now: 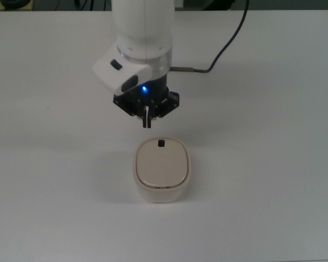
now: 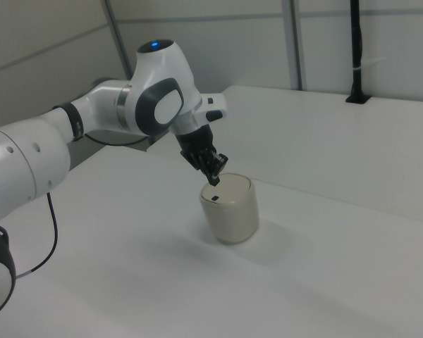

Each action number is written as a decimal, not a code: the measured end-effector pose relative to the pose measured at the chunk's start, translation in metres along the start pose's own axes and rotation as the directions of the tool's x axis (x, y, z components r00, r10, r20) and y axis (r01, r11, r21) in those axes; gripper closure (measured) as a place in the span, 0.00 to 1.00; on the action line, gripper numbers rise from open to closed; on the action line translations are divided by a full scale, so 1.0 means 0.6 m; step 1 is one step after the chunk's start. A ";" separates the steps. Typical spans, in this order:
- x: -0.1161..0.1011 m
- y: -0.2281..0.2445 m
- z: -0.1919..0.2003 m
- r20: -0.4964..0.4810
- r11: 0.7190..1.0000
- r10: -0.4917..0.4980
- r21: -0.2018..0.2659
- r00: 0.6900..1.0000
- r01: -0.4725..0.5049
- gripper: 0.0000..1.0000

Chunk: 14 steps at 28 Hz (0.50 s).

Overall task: Open the trash can
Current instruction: 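Lower the gripper onto the lid tab of the cream trash can, then press the lid tab with the gripper to pop the lid open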

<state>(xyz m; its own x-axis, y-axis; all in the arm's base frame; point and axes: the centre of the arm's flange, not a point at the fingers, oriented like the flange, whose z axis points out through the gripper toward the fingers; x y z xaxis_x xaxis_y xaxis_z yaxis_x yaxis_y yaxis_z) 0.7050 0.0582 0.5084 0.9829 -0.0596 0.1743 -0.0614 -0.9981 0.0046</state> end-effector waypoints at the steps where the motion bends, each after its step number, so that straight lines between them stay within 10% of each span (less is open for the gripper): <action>1: 0.001 -0.005 0.006 -0.002 1.000 -0.002 0.000 1.000 0.002 0.99; 14: 0.012 -0.043 0.055 -0.038 1.000 -0.001 -0.031 0.999 0.000 0.99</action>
<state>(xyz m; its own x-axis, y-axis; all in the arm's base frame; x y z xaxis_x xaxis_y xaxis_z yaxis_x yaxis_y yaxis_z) 0.7194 0.0832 0.4770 0.9757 -0.0583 0.2111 -0.0672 -0.9971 0.0352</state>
